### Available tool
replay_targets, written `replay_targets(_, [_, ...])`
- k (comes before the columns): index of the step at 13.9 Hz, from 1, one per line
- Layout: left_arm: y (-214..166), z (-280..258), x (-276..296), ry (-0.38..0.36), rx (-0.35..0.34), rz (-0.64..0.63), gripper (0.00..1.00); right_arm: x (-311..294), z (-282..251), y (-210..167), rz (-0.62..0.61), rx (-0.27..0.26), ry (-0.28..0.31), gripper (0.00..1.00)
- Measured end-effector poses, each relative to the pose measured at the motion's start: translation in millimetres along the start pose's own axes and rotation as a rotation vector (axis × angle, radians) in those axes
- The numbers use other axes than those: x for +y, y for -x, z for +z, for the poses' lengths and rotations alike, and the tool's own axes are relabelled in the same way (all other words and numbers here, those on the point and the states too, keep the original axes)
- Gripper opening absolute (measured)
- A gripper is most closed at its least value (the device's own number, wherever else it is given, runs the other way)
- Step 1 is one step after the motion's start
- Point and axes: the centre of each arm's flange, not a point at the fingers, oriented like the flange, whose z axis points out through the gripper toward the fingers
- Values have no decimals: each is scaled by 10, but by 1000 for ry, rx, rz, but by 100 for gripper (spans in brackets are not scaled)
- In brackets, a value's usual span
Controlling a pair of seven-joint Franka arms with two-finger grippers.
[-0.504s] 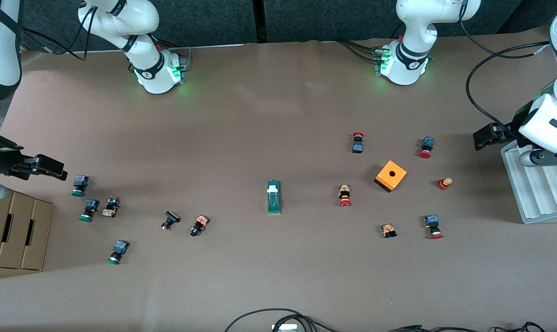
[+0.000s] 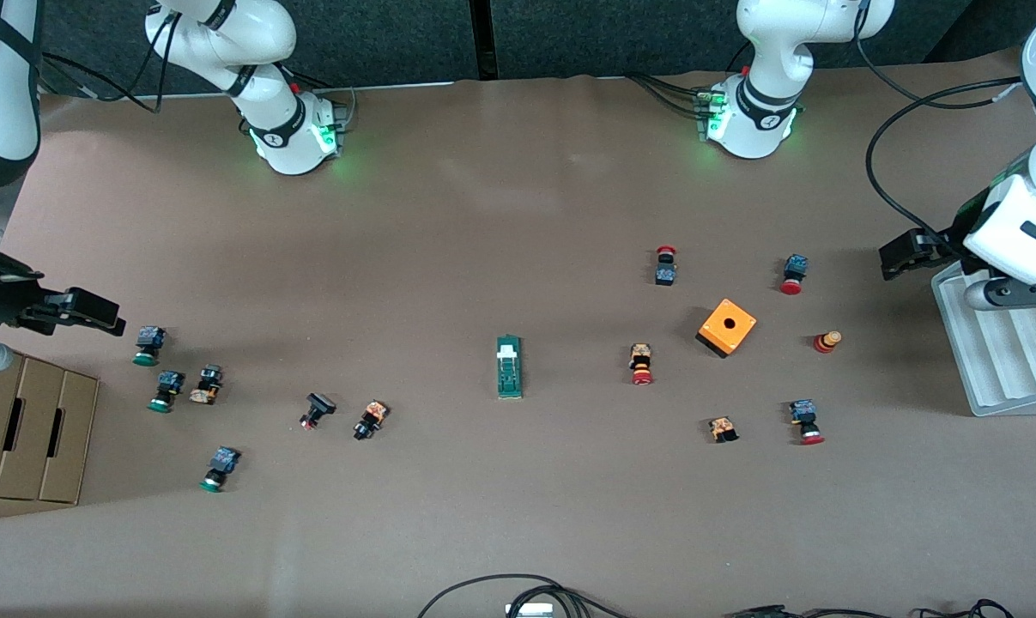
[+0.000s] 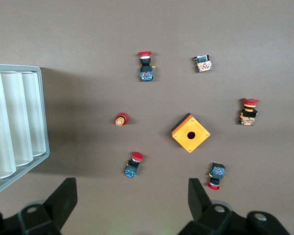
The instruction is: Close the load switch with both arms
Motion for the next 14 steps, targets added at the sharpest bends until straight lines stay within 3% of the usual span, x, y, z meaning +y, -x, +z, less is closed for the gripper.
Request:
replay_targets(8, [13, -124, 199, 3, 30, 37, 100, -2, 18, 11, -1, -14, 0, 100])
replay_targets(12, [-162, -16, 247, 9, 72, 44, 100, -10, 41, 12, -3, -19, 0, 100])
replay_targets(14, [-286, 169, 313, 9, 57, 51, 100, -17, 50, 13, -10, -23, 0, 100])
